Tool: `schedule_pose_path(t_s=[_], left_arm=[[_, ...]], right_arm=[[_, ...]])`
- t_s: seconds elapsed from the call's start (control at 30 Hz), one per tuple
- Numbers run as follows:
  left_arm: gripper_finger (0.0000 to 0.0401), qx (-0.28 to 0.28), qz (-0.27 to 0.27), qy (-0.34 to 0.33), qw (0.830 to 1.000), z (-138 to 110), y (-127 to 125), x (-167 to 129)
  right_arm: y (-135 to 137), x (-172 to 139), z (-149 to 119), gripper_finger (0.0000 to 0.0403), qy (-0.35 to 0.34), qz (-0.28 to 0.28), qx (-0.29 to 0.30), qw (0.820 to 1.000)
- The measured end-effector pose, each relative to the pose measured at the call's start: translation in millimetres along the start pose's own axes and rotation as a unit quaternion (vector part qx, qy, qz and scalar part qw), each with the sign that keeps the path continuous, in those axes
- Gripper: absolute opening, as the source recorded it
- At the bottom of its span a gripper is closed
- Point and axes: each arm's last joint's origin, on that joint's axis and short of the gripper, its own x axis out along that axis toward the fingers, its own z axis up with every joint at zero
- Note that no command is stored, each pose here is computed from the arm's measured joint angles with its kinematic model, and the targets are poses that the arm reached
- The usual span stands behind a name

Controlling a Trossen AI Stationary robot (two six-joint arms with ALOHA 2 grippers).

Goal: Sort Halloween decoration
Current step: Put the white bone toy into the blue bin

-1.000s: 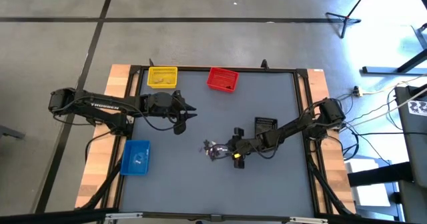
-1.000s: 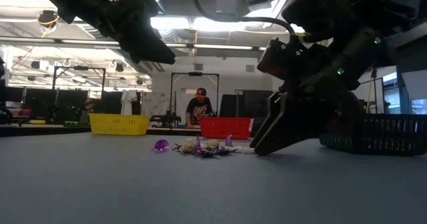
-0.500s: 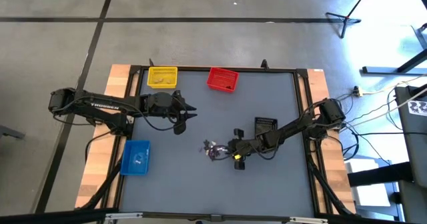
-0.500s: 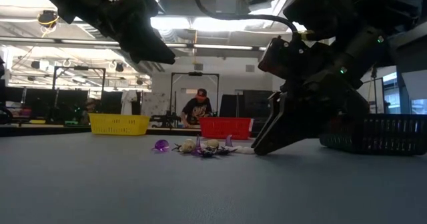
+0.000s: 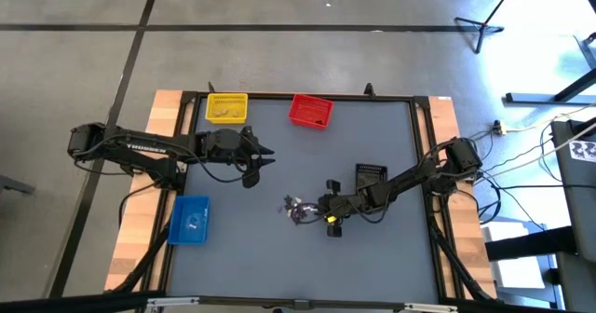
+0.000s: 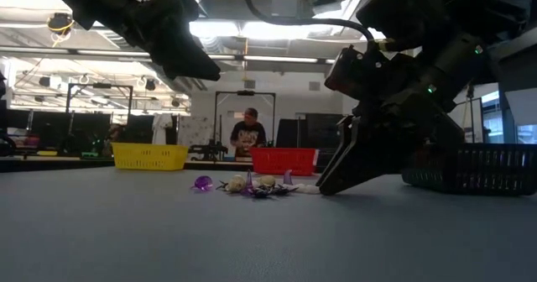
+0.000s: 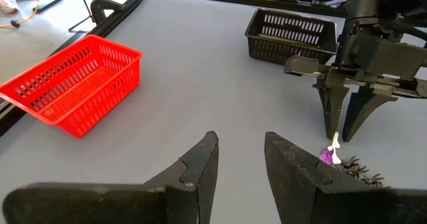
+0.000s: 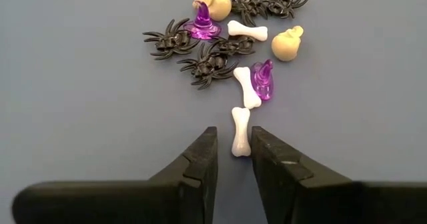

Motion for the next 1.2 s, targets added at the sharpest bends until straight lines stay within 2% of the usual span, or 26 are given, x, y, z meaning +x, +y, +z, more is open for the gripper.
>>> schedule_pose_path(t_s=[0.23, 0.63, 0.83, 1.2], left_arm=[[0.0114, 0.000, 0.000, 0.000, 1.000, 0, 0, 0], [0.0114, 0.000, 0.000, 0.000, 1.000, 0, 0, 0], [0.0114, 0.006, -0.017, -0.022, 1.000, 4, -8, -1], [0.0114, 0.027, -0.078, -0.054, 0.995, 7, -37, -6]], right_arm=[[0, 0, 0, 0.0086, 0.000, 0.000, 0.000, 1.000], [0, 0, 0, 0.0017, -0.001, -0.001, 0.000, 1.000], [0, 0, 0, 0.0024, -0.002, 0.000, 0.000, 1.000], [0, -1, 1, 0.0025, -0.003, 0.001, 0.001, 1.000]])
